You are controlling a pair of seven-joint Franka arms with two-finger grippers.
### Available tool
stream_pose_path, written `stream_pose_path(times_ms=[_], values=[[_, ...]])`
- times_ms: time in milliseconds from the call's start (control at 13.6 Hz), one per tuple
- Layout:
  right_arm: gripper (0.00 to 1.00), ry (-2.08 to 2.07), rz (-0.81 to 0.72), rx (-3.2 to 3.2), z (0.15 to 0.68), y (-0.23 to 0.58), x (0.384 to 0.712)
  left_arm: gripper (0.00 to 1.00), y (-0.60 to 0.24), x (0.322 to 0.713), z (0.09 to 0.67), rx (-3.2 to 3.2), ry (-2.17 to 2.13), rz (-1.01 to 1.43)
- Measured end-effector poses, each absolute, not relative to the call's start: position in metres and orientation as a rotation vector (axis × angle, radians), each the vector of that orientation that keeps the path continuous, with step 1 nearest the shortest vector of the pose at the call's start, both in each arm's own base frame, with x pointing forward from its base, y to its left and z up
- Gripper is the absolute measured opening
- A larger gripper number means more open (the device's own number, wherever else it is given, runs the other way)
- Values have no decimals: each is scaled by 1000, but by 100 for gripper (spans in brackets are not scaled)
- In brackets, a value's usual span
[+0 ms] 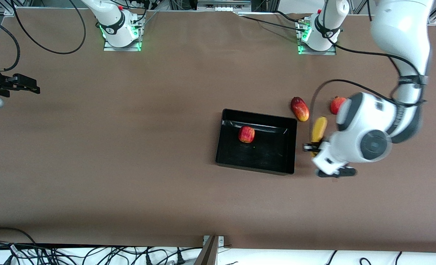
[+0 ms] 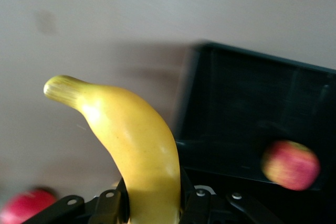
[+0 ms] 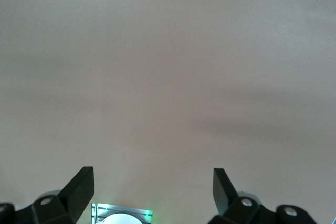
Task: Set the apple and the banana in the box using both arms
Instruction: 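Grasp the banana with the left gripper and lift it, then carry the banana over the box and lower it inside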
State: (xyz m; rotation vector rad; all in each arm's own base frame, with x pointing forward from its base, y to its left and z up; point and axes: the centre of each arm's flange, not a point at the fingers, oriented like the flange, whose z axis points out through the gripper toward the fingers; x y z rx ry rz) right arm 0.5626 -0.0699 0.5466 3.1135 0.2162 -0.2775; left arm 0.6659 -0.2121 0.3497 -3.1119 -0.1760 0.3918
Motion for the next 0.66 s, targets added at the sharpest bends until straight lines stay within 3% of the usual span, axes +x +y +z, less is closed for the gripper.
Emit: stream_pose_path(times_ms=[664], values=[[100, 216, -278, 3114, 546, -70, 563, 35, -308, 637, 255, -3129, -234, 391]])
